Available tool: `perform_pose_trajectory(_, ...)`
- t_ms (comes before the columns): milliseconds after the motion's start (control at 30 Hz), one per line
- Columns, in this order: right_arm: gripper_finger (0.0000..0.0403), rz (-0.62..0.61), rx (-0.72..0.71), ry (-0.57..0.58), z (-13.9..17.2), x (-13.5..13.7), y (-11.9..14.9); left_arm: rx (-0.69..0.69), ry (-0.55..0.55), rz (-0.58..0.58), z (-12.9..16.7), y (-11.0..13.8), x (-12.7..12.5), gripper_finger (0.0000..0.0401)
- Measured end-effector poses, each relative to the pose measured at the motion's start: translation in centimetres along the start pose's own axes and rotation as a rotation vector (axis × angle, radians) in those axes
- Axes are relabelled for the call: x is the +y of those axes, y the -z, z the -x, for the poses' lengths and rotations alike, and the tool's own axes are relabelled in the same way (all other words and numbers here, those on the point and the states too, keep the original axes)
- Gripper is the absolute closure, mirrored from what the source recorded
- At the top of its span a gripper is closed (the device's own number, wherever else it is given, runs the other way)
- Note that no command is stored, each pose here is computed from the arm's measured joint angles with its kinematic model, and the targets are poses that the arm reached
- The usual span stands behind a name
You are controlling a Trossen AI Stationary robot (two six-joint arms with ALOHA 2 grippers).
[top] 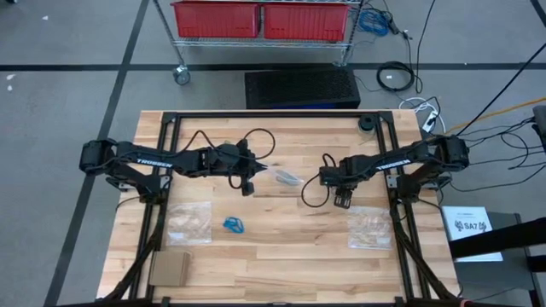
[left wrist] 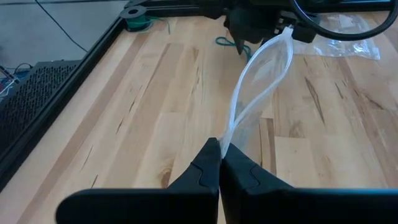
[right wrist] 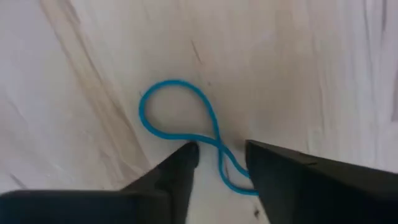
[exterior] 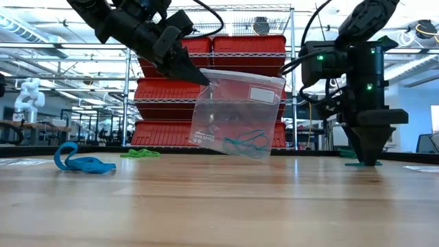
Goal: Sort rubber bands
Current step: Put the blue rubber band into the open transparent zip lock bag
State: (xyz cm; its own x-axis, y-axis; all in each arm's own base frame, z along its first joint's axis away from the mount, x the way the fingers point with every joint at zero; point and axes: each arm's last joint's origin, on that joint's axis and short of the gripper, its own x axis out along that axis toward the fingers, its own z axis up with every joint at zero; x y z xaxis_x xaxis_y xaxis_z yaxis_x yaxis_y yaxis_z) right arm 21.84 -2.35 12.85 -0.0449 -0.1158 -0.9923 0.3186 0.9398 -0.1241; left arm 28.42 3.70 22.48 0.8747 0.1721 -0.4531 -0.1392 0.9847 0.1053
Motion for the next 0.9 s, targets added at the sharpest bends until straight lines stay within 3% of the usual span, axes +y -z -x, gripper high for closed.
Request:
perform_pose_trajectory(133, 0.037, 0.002, -0.018, -0.013, 0.0, 0.2, -0.2, 0.0, 0.0, 0.0, 0.0, 0.0, 0.0, 0.0401)
perform_pose_trajectory(200, 0.0391, 0.013, -0.031, -0.011, 0.0, 0.5, -0.2, 0.0, 0.0, 0.0, 0.0, 0.0, 0.0, 0.0401)
perform_pose_trajectory(433, 0.0402, 0.033, -0.055, -0.024, 1.4, 1.8, -1.1, -0.001, 0.0, 0.0, 0.0, 0.0, 0.0, 0.0401)
perform_pose_trajectory(600, 0.0403, 0.058, -0.201, -0.162, 4.0, 3.7, -3.4, -0.002, -0.001, 0.0, 0.0, 0.0, 0.0, 0.0401)
perform_pose_trajectory(900, 0.0403, 0.125, -0.384, -0.277, 9.4, 7.2, -5.4, 0.0, -0.001, 0.0, 0.0, 0.0, 0.0, 0.0401)
